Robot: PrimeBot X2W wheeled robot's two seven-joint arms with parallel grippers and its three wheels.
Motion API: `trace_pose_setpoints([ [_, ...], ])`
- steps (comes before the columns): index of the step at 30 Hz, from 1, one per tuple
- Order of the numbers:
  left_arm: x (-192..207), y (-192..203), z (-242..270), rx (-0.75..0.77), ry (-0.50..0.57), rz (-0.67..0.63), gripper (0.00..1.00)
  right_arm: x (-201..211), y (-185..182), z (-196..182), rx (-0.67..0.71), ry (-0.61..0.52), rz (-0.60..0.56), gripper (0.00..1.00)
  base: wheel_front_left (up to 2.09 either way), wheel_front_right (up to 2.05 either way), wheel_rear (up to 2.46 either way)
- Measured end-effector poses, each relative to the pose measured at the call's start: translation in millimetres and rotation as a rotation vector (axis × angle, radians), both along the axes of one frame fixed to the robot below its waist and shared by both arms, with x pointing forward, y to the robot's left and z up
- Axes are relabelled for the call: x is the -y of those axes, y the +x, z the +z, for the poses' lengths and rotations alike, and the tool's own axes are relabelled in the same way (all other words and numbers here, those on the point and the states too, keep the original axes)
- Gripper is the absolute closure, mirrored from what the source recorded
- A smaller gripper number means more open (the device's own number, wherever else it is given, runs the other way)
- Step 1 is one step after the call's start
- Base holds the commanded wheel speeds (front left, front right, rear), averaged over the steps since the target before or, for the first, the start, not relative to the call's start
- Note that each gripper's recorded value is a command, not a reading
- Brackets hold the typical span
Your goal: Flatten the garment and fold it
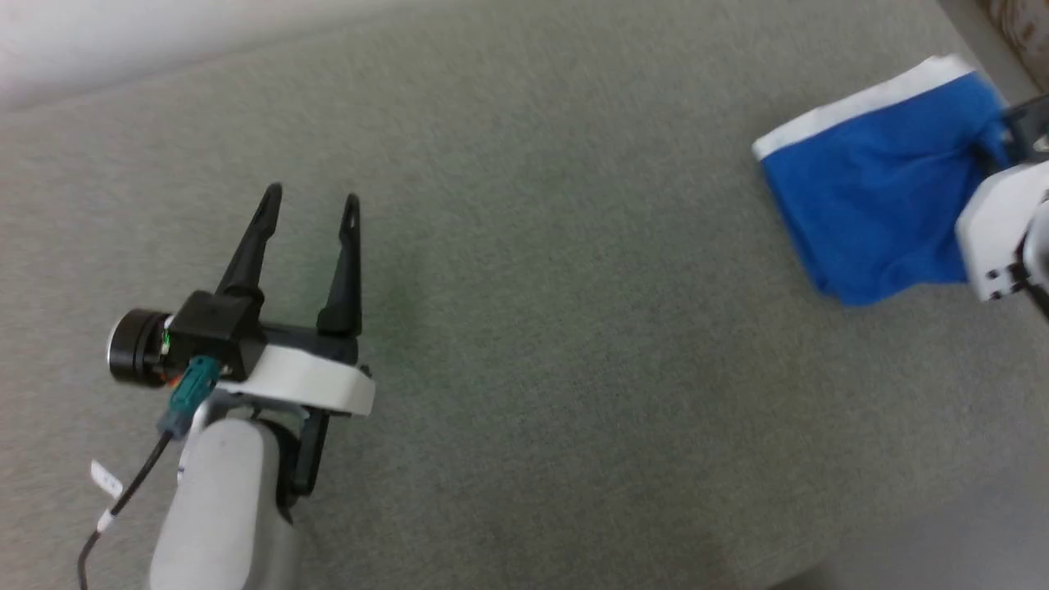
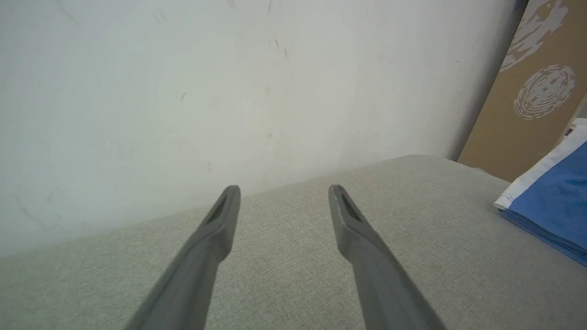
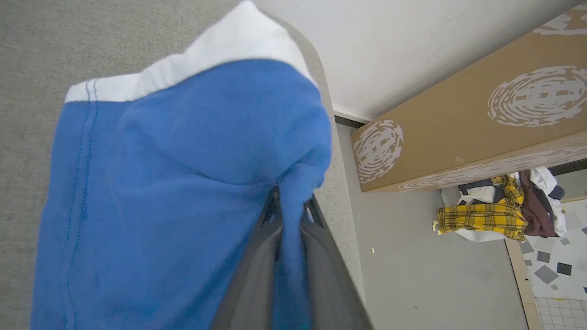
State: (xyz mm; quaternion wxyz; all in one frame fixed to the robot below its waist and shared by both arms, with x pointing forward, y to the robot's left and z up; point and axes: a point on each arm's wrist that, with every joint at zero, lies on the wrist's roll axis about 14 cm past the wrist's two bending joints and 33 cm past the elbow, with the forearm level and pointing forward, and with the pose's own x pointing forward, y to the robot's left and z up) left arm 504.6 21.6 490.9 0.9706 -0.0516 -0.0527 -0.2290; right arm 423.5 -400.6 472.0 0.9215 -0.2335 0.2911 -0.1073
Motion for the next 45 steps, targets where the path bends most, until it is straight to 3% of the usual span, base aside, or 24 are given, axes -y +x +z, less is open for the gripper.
trace_pose_setpoints([
  [8,25.9,17.1,-44.3,-0.077,0.017,-0.080,0.00,60.2,-4.9,-19.6,-0.076,-0.122,-0.109,1.00,0.00,0.00,0.00],
  [14,18.7,20.7,-70.3,-0.127,0.027,-0.070,0.00,82.1,3.2,-26.7,-0.091,-0.175,-0.141,1.00,0.00,0.00,0.00],
  [15,16.2,20.8,-71.3,-0.129,0.028,-0.064,0.00,82.1,5.2,-29.1,-0.096,-0.178,-0.140,0.80,0.00,0.00,0.00],
  [16,13.7,20.9,-71.5,-0.128,0.028,-0.057,0.00,81.3,7.1,-31.2,-0.099,-0.182,-0.134,0.51,0.00,0.00,0.00],
  [17,11.3,20.8,-71.5,-0.128,0.027,-0.050,0.00,80.0,9.4,-32.0,-0.098,-0.191,-0.121,0.00,0.00,0.00,0.00],
  [30,-12.1,-16.7,-42.3,-0.141,-0.035,0.049,0.00,56.0,8.6,20.0,0.214,-0.093,-0.094,0.00,0.00,0.00,0.00],
  [38,-61.0,-63.6,-10.5,-0.118,-0.040,0.175,0.00,-36.6,11.2,69.5,0.539,0.100,0.087,0.00,0.00,0.00,0.00],
  [45,-106.1,-90.7,18.2,-0.053,-0.051,0.299,0.00,-119.5,-13.2,80.0,0.650,0.277,0.216,0.00,0.00,0.00,0.00],
])
